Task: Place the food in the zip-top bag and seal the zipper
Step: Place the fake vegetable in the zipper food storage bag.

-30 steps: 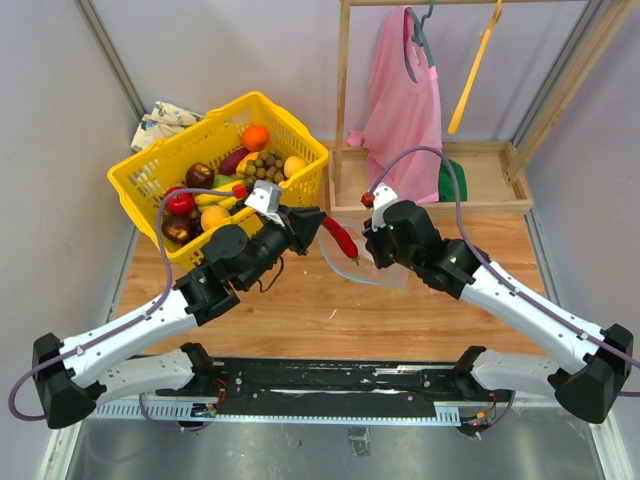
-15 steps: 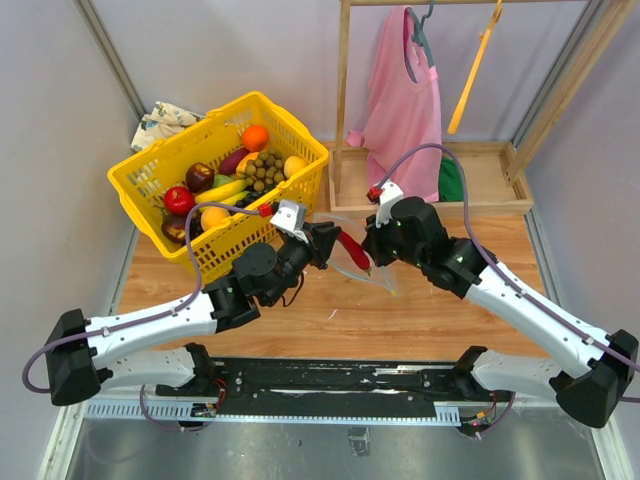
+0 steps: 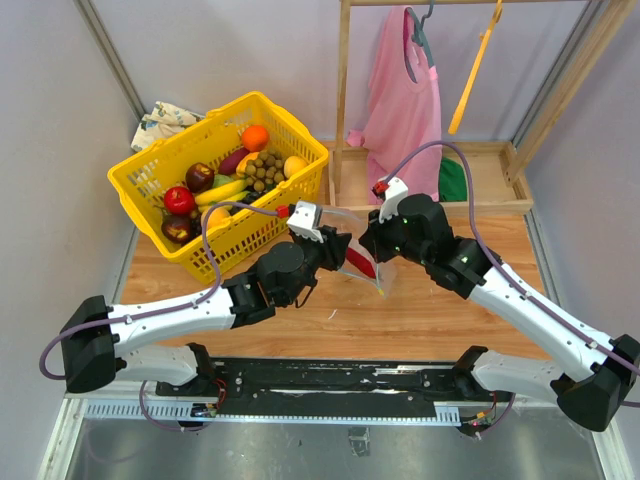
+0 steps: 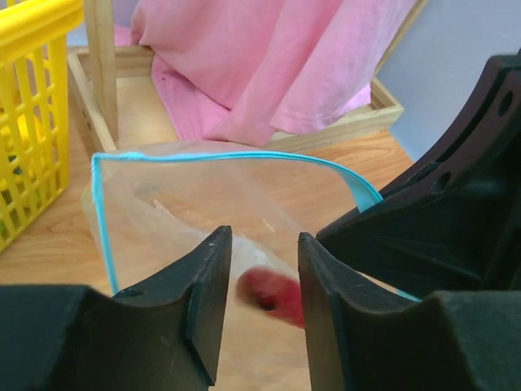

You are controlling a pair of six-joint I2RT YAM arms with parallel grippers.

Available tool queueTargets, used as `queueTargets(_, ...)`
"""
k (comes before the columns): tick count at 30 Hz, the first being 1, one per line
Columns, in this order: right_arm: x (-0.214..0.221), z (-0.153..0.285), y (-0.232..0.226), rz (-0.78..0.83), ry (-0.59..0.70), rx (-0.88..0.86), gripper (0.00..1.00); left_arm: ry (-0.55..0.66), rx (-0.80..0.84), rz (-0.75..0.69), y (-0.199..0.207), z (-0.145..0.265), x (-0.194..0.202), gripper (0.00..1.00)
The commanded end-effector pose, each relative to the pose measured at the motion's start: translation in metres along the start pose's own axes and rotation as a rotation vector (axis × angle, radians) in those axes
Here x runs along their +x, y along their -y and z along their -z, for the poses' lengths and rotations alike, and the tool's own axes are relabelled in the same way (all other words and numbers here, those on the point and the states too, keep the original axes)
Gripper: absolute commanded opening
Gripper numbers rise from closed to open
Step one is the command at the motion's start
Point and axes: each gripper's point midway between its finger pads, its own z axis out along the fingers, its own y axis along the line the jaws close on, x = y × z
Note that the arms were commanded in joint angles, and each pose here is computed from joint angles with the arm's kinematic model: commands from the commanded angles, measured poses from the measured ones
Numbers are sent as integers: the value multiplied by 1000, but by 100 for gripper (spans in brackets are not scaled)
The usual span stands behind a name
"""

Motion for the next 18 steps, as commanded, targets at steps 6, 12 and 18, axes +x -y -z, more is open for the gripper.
queueTargets(6,-9,4,5,-34,41,5,1,6,-41,58,6,-2,-18,61)
queueTargets(12,-7,6,13,-41,38,41,1,-29,-47,67,10,4,-33,65)
queueTargets(18,-4,7,23,-60,29,88,1,-107,-3,106,20,22,-44,65)
